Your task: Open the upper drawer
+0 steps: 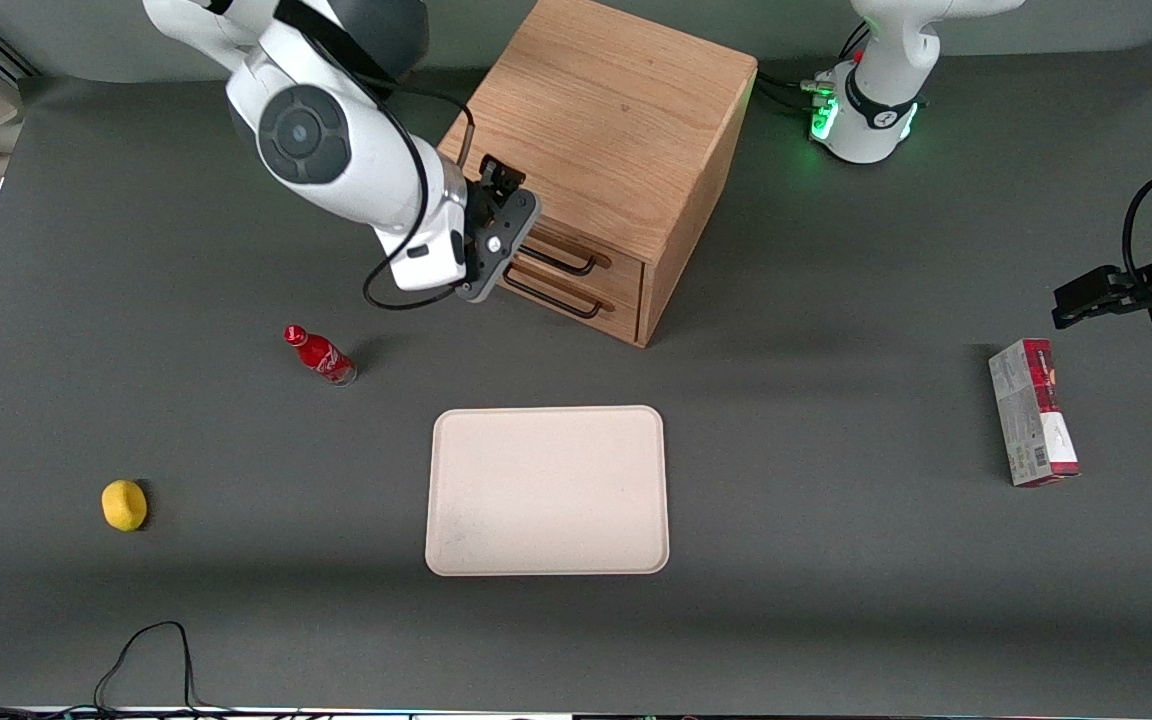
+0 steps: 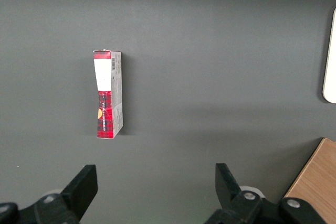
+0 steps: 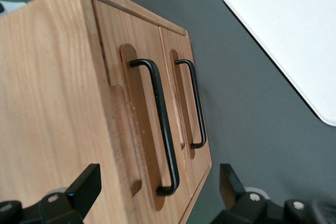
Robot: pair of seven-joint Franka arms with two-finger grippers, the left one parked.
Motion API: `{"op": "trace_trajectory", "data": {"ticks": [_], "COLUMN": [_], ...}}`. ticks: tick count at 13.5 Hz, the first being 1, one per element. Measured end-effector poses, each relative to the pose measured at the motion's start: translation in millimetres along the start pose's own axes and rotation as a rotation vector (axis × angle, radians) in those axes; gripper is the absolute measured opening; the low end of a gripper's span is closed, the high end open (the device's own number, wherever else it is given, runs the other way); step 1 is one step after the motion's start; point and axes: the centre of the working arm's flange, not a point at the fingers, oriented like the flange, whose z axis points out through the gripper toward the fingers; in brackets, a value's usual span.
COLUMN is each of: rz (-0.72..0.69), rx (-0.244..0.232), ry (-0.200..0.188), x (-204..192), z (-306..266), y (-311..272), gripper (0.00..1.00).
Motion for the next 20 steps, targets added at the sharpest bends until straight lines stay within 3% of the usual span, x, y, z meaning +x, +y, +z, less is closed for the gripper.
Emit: {"op": "trace_trajectory", "data": {"ticks": [6,11,17,20], "rz": [-0.046,-0.066,-0.086,-0.087], "rx": [-0.001,-0.055,-0.066,-0.062], "ry": [0.014,0.010,0.027,0.008], "x": [2,4,11,11], "z": [43,75,88,81], "y": [11,31,39,38], "gripper": [1.00,1.00,1.00,1.00]}}
